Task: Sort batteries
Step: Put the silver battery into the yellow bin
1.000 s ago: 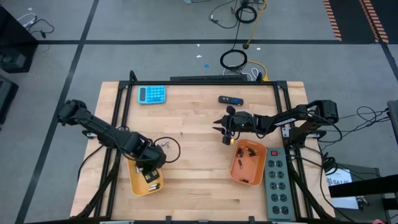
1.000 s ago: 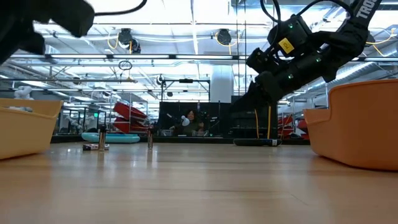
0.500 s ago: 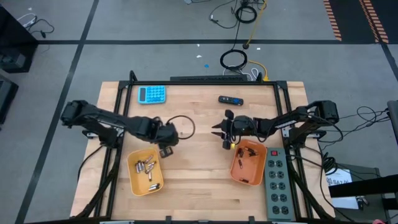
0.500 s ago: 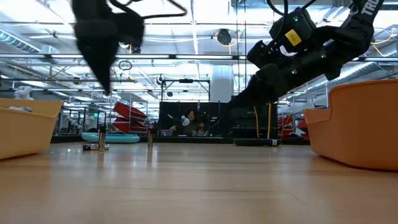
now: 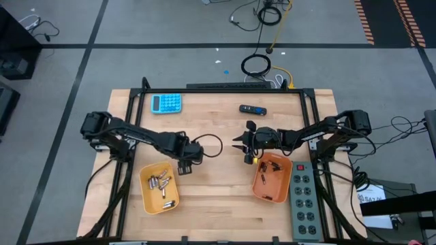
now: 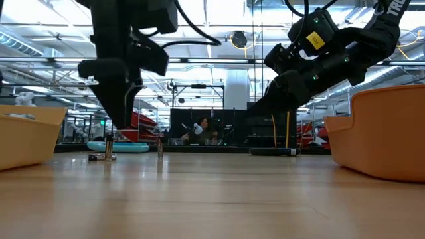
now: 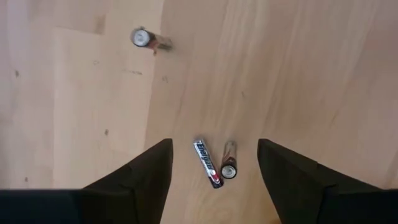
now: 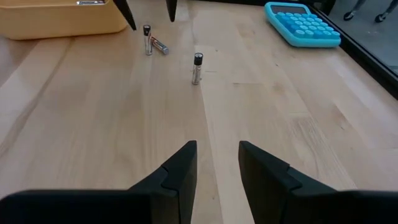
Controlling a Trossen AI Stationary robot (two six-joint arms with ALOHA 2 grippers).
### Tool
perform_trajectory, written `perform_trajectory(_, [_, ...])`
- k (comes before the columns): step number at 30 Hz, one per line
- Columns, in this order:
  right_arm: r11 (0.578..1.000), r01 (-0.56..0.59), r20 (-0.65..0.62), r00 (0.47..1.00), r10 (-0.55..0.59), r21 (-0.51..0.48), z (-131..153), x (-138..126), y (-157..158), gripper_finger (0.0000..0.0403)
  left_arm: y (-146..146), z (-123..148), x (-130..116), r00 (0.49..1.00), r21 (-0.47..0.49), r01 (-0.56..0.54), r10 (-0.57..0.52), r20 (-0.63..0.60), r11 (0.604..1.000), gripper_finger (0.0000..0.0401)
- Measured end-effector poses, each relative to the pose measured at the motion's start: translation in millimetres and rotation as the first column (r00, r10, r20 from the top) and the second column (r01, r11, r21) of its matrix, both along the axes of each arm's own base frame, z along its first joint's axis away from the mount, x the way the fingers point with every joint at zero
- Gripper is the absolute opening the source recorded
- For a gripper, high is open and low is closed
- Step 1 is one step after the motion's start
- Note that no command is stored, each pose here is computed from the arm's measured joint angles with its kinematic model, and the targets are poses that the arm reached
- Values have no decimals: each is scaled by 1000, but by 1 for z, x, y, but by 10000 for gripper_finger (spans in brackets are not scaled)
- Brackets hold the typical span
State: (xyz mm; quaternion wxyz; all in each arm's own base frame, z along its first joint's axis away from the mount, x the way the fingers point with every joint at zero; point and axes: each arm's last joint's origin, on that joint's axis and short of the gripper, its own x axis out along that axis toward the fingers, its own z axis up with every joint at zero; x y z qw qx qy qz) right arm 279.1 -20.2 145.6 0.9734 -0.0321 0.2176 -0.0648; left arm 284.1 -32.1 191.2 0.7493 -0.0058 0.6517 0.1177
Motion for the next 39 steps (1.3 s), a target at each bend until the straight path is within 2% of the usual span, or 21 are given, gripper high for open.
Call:
perform_trajectory(7, [1000,0,-7,1000,0,1,-1,0,0,109,-2,-20,-9,999,-25,26,-27,-38,999,244])
perform_trajectory(12, [1000,3,-6,1000,-3,0,-1,0,0,109,-3,-33,-10,999,-65,33,-32,11,997,244])
perform_trajectory(20, [1000,19,-6,1000,-19,-8,0,0,-1,109,-2,-49,-19,1000,-81,7,-6,17,997,233])
perform_trajectory(29, [1000,22,-7,1000,-22,-10,0,0,-1,109,-2,-50,-16,999,-70,7,-4,53,998,166])
perform_trajectory(39, [1000,21,-7,1000,-21,-12,-1,0,-1,109,-1,-50,-17,999,-23,23,-22,42,999,55])
